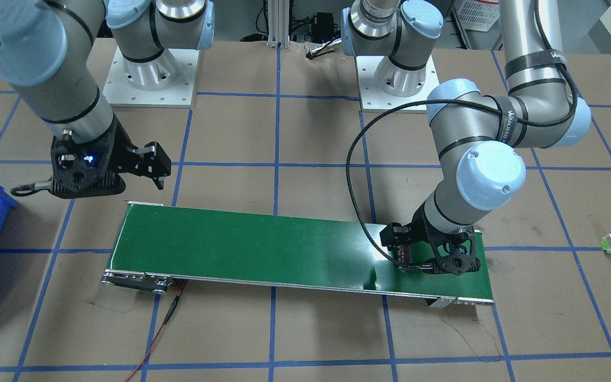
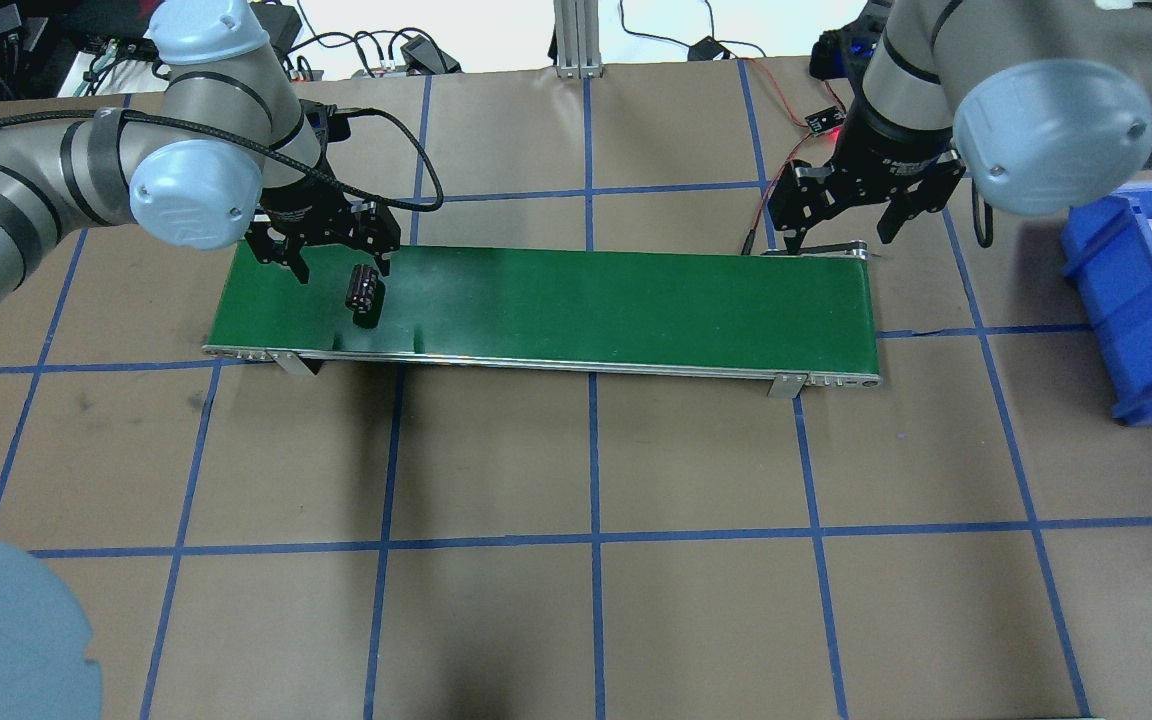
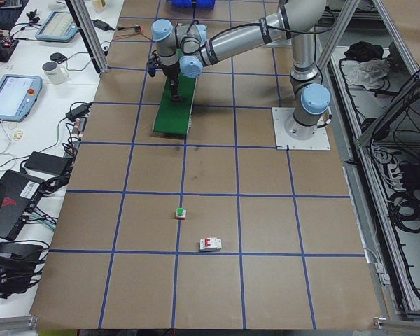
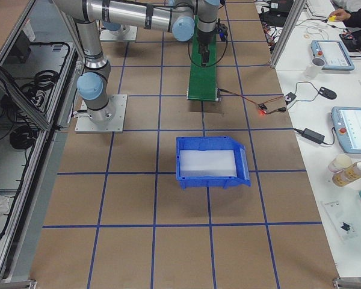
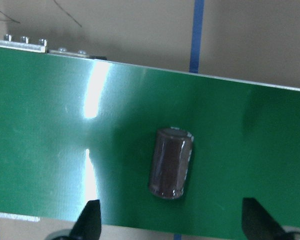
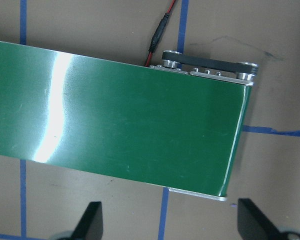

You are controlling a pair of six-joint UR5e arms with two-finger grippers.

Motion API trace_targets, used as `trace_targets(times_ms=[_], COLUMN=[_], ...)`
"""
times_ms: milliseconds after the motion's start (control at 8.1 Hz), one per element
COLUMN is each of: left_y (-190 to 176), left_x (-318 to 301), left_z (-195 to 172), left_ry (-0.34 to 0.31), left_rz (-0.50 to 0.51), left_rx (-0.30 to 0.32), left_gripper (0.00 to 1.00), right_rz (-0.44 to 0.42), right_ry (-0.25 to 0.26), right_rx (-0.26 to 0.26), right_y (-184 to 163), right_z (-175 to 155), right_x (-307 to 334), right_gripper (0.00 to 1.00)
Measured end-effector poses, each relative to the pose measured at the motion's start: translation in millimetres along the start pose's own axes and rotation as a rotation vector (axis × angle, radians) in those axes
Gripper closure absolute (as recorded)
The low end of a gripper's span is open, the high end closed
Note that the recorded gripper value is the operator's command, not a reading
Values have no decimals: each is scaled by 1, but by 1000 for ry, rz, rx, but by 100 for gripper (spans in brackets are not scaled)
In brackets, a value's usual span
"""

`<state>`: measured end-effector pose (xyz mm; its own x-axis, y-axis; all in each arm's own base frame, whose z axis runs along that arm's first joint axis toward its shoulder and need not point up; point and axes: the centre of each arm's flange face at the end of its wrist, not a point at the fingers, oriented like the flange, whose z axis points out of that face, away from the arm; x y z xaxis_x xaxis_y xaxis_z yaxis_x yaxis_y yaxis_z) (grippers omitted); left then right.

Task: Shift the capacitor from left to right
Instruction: 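Raise the left gripper away while the belt carries the capacitor toward the right gripper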

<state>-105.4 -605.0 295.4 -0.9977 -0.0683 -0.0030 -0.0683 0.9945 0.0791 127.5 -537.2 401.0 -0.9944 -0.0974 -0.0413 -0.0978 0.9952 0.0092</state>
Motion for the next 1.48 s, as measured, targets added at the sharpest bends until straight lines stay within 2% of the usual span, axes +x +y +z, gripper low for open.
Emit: trace_targets(times_ms=[247,371,494,865,1112,1359,1482], left_y=[18,31,46,100,120,125,126], left_x=[6,8,9,14,16,19,20], left_z=[-44,-81,-116,-188,-210,-217,-225], left_ry=[-5,-8,-9,-9,-1,2,5], left_rz=[3,6,9,23,28,37,42], left_rx=[-9,-3,-4,20,55,86,127], left_gripper=[0,0,0,0,0,0,0], right_rz=[38,31,24,20,24,28,29], right_ry=[-123,-166,-184,-190,-193,-198,-197], right_rx=[18,29,22,8,9,6,5], right_y=[-7,-14,-20,-23,-25,-26,-26], right_z=[53,78,96,108,108,110,111], right_x=[22,28,32,35,35,34,35], right_gripper=[0,0,0,0,0,0,0])
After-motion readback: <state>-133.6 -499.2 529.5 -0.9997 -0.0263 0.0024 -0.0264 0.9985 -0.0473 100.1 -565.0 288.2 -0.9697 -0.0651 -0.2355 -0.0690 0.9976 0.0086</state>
